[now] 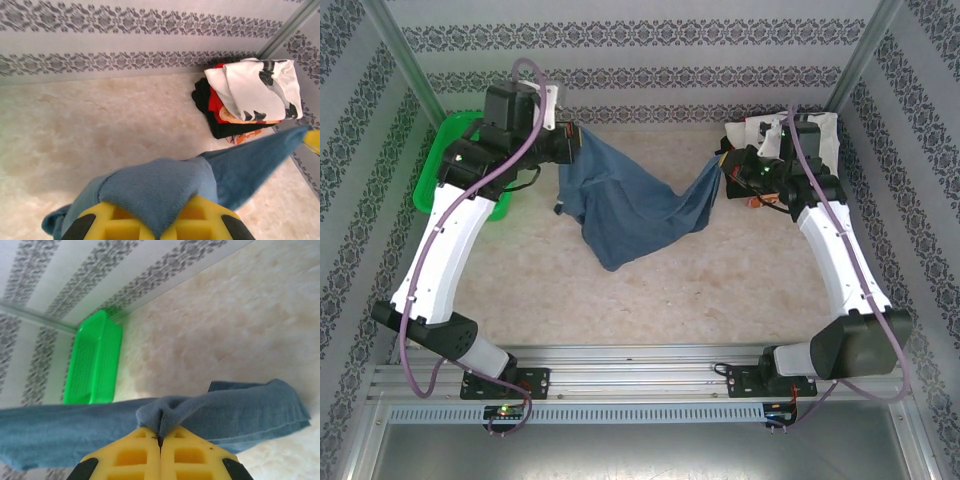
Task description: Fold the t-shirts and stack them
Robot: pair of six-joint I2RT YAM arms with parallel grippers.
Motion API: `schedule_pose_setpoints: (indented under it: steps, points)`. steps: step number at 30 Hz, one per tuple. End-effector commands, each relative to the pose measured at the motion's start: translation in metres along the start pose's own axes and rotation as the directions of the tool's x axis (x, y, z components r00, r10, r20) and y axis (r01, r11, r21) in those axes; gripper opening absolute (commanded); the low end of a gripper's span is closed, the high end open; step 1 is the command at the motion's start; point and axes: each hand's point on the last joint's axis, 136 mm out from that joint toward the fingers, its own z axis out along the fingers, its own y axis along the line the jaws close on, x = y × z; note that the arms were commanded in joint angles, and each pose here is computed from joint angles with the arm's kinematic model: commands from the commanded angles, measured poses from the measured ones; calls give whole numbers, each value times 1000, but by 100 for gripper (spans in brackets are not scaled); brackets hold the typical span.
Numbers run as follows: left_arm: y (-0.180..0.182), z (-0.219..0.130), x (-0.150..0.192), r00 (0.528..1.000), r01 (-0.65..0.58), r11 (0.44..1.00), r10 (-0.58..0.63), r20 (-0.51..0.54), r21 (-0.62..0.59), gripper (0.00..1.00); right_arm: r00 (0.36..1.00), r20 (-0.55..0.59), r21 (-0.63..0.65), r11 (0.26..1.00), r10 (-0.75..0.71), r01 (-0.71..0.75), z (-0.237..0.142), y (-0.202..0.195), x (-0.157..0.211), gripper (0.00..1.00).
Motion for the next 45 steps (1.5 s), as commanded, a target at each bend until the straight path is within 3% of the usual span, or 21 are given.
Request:
schedule_pose_setpoints:
  steps: [1, 8, 15, 18, 24, 27, 31, 37, 45]
  points:
    - [21, -20, -14, 998, -50, 994, 52, 20, -97, 0, 997, -75, -143, 990, 0, -11, -25, 33, 24, 0]
    - [9, -67, -89, 962, -121, 985, 148, 231, -126, 0, 987, -156, -327, 941, 36, -86, -64, 83, 58, 0]
    - [5, -78, -119, 922, -119, 984, 159, 354, -131, 0, 989, -147, -401, 913, 22, -80, -100, 103, 61, 0]
    - [9, -55, -121, 926, -128, 982, 169, 337, -140, 0, 987, -143, -367, 923, 67, -116, -95, 85, 53, 0]
    - [35, 38, -100, 972, -115, 985, 139, 189, -132, 0, 975, -149, -271, 941, 166, -202, -66, 33, 23, 0]
    - [35, 53, -98, 980, -86, 991, 104, 172, -106, 0, 971, -158, -221, 951, 182, -214, -55, 15, 10, 0]
    - [27, 31, -107, 967, -106, 988, 128, 218, -110, 0, 983, -144, -316, 936, 112, -153, -64, 37, 3, 0]
    - [2, -36, -116, 928, -148, 987, 160, 336, -63, 0, 992, -128, -431, 900, 12, -67, -92, 73, 13, 0]
    - [-33, -135, -115, 849, -131, 986, 58, 525, 103, 0, 997, -12, -520, 852, -77, 60, -145, 123, 22, 0]
